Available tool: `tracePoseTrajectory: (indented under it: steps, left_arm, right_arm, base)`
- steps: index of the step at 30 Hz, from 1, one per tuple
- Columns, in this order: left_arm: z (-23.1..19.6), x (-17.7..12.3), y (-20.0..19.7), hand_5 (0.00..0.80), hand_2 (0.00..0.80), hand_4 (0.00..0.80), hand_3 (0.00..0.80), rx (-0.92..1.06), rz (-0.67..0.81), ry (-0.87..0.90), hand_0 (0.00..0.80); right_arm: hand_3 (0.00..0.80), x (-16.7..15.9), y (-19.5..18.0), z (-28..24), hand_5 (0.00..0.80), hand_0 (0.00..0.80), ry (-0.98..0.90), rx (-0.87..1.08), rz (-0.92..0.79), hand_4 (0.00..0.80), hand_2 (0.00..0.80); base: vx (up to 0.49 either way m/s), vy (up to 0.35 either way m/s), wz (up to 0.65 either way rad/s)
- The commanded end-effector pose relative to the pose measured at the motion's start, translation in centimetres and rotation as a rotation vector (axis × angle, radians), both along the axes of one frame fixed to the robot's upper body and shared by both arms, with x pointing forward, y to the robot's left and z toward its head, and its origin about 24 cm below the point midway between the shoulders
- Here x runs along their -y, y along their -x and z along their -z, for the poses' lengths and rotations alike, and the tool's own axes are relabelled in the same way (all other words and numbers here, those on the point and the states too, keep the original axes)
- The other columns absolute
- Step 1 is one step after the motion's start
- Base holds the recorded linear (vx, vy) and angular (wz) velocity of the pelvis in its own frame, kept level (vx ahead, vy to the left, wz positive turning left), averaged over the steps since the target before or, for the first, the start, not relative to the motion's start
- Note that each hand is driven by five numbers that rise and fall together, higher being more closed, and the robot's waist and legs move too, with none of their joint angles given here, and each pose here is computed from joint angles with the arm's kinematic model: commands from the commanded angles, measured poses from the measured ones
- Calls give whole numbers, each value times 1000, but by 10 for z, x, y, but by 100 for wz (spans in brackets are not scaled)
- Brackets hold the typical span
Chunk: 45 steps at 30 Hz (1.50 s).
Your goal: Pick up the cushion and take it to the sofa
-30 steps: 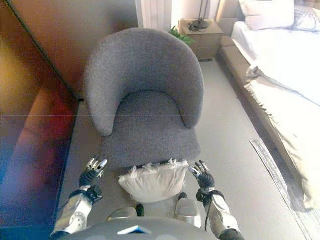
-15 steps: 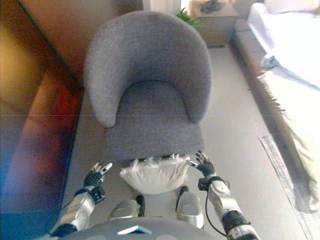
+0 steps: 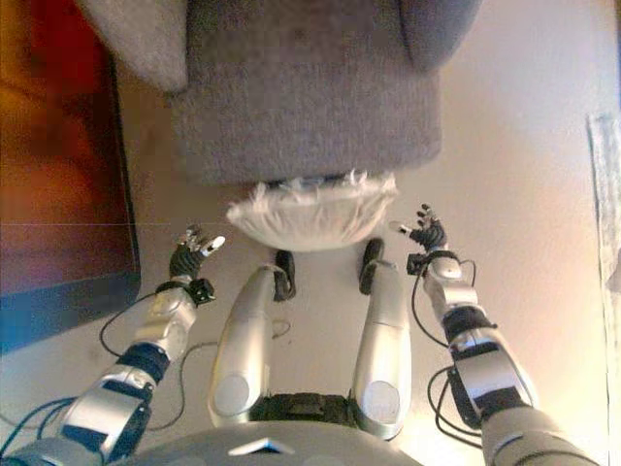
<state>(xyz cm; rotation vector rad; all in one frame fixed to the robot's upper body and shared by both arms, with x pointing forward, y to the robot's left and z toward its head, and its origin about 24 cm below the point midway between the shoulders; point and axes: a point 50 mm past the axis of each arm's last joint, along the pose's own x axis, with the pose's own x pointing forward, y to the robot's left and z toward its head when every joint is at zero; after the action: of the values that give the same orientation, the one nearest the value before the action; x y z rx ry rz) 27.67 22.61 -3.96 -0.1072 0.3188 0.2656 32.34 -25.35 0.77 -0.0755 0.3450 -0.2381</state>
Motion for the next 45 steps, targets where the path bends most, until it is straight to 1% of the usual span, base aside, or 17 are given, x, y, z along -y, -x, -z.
tracePoseTrajectory:
  steps: [1,6,9,15,19,22,28,33,38,40,42,45]
  left_arm:
    - [-2,-7,2,0,0,0,0,23,-50,13,0]
    - [-19,2,-16,0,0,0,0,83,-11,20,0]
    - [-33,4,-31,0,0,0,0,123,7,36,0]
    - [-72,12,-58,0,0,0,0,261,83,105,0]
    - [-90,20,-69,0,0,0,0,328,122,169,0]
    - [-99,25,-76,0,0,0,0,328,145,170,0]
    - [-120,26,-94,0,0,0,0,318,129,180,0]
    - [-132,25,-104,0,0,0,0,298,114,138,0]
    - [-132,19,-108,0,0,0,0,231,35,140,0]
    - [-128,16,-107,0,0,0,0,213,25,142,0]
    - [-127,17,-107,0,0,0,0,225,43,141,0]
    - [-136,26,-108,0,0,0,0,301,121,161,0]
  right_arm:
    - [0,20,2,-10,0,0,4,41,51,0,0]
    - [0,23,-12,-31,0,0,-9,75,-7,0,0]
    - [0,19,-24,-46,0,0,-36,111,-30,0,0]
    - [0,2,-48,-85,0,0,-38,208,-147,0,0]
    - [0,-10,-57,-102,0,0,-29,246,-216,0,0]
    - [0,-20,-64,-115,0,0,-38,257,-236,0,0]
    - [0,-31,-76,-135,0,0,-77,274,-233,0,0]
    - [0,-42,-83,-150,0,0,-130,295,-265,0,0]
    - [0,-50,-88,-163,0,0,-121,314,-296,0,0]
    - [0,-56,-90,-167,0,0,-119,318,-315,0,0]
    - [0,-60,-90,-170,0,0,-116,319,-336,0,0]
    - [0,-69,-90,-175,0,0,-95,321,-402,0,0]
  base:
    - [-75,75,-1]
    - [-99,43,-6]
    - [-83,0,-4]
    - [-57,5,-3]
    - [-7,-1,-5]
    - [13,0,13]
    - [27,-11,-1]
    - [41,-10,3]
    - [21,-11,-1]
    - [31,-22,1]
    - [16,-9,0]
    - [10,5,1]
